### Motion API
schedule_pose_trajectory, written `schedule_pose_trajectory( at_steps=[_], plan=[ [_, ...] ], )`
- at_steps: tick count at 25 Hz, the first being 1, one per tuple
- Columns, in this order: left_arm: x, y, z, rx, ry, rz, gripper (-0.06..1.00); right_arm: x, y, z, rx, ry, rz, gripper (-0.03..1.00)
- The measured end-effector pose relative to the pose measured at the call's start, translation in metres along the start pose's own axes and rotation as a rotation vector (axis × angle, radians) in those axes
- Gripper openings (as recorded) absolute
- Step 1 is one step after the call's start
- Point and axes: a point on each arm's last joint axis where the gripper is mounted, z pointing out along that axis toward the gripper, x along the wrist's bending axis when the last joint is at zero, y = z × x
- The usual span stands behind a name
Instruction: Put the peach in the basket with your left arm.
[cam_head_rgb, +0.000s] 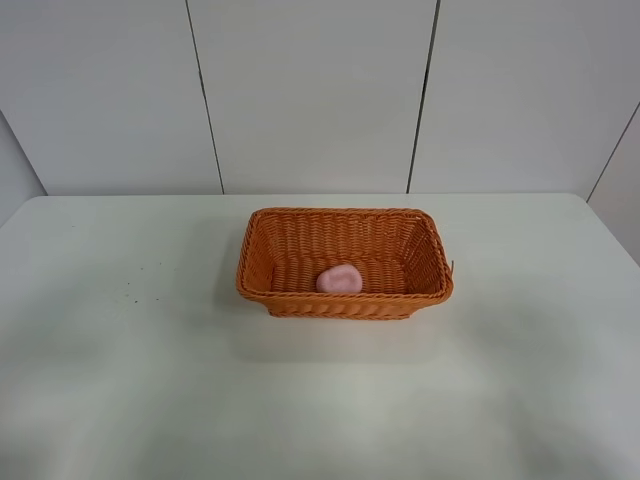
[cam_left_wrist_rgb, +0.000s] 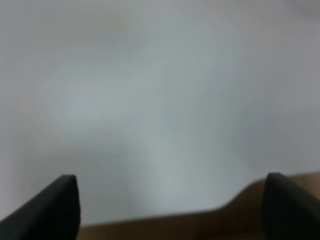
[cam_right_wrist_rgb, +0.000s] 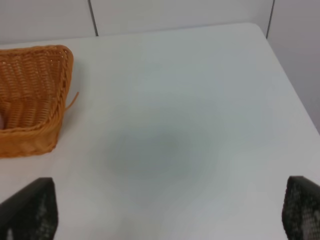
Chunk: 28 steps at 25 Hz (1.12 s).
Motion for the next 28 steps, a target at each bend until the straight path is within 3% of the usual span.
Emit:
schedule_pose_trajectory(
  at_steps=[7,15,28],
  plan=[
    [-0.003,-0.021,-0.021,-0.205,0.006,0.015,0.84,0.0,0.0,0.0,0.0,0.0,0.0,0.69],
    [-0.004,-0.035,-0.029,-0.311,0.009,0.024,0.84,0.0,0.0,0.0,0.0,0.0,0.0,0.69],
    [-0.004,-0.036,-0.03,-0.316,0.011,0.016,0.84,0.0,0.0,0.0,0.0,0.0,0.0,0.69]
  ],
)
